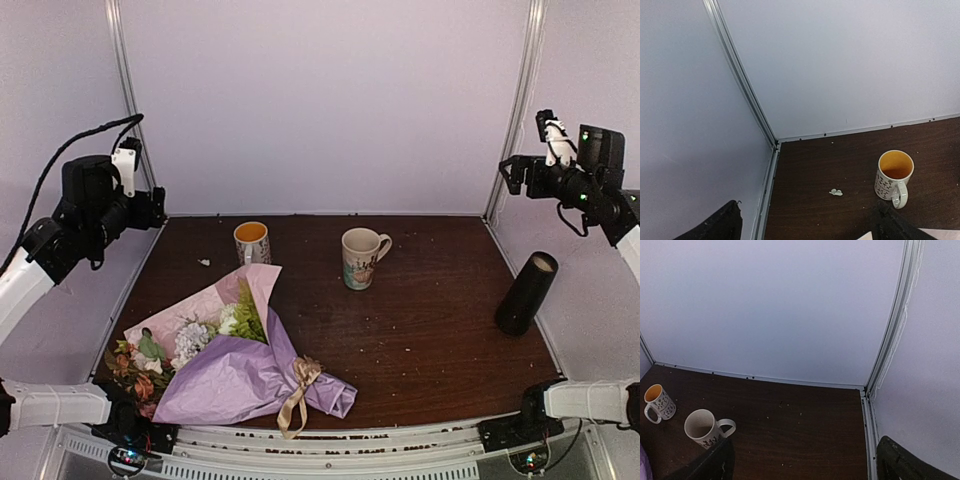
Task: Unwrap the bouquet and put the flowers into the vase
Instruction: Move the tied bouquet to the center of the board.
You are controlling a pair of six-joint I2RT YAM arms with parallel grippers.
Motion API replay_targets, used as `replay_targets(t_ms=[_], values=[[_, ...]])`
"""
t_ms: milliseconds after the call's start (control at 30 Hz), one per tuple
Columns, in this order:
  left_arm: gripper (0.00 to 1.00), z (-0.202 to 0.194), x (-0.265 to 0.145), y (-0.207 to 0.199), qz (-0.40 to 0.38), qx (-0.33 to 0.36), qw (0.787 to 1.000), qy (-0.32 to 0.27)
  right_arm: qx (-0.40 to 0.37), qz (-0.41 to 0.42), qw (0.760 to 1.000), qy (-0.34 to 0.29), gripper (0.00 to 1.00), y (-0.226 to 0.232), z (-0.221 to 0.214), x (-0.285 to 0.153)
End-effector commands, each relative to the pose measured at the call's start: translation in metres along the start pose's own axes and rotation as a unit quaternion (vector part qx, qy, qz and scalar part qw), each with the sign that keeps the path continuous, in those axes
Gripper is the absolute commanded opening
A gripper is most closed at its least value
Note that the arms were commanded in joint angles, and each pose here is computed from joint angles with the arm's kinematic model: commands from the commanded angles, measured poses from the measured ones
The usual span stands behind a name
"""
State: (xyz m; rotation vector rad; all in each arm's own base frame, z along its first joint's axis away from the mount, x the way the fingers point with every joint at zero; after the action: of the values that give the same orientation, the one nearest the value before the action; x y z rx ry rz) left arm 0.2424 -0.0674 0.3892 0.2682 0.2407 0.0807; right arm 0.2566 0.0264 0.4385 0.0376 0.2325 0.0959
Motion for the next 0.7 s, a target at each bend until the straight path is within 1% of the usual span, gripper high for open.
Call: replay_targets(t_ms=[0,100,200,300,333,433,500,600,667], values=[[0.9,-0.007,0.003,-0.009,-0.058,-0.03,0.998,0.004,-0.007,0.023,0.999,0.033,0.99,-0.002,-0.031,0.009],[0.86,-0.008,-0.004,-0.022,-0.103,-0.028,0.994,0.003,-0.018,0.067,0.995,0.072,0.99,0.002,-0.059,0.015],[0.82,-0.007,-0.017,-0.043,-0.166,-0.023,0.986,0.002,-0.034,0.126,0.986,0.108,0.97,0.01,-0.084,0.017],[0.79,-0.009,-0.036,-0.076,-0.247,0.01,0.969,0.008,-0.068,0.184,0.97,0.145,0.94,0.024,-0.109,0.014],[0.78,-0.009,-0.046,-0.09,-0.278,0.027,0.96,0.01,-0.082,0.2,0.964,0.155,0.93,0.029,-0.116,0.012],[0.74,-0.018,-0.078,-0.135,-0.377,0.097,0.921,0.022,-0.128,0.256,0.942,0.176,0.92,0.048,-0.136,0.002],[0.73,-0.03,-0.104,-0.164,-0.433,0.154,0.888,0.032,-0.16,0.3,0.922,0.186,0.92,0.063,-0.151,-0.005],[0.72,-0.057,-0.148,-0.203,-0.505,0.241,0.828,0.048,-0.205,0.361,0.889,0.194,0.92,0.087,-0.17,-0.014],[0.71,-0.083,-0.178,-0.223,-0.543,0.299,0.782,0.065,-0.234,0.403,0.861,0.203,0.92,0.104,-0.181,-0.021]])
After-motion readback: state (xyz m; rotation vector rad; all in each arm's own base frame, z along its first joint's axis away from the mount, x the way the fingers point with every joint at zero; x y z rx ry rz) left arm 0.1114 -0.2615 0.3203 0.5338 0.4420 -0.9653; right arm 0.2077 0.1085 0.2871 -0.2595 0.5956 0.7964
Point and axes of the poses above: each gripper's point midway between its finger pads, its own x axis out along the fingers, its own y axis along the line the jaws close on, z = x × y, the point moved 8 cm from there along -x, back along the fingers, and after that the axes turned 4 degrees about x, right-handed, at the moved point
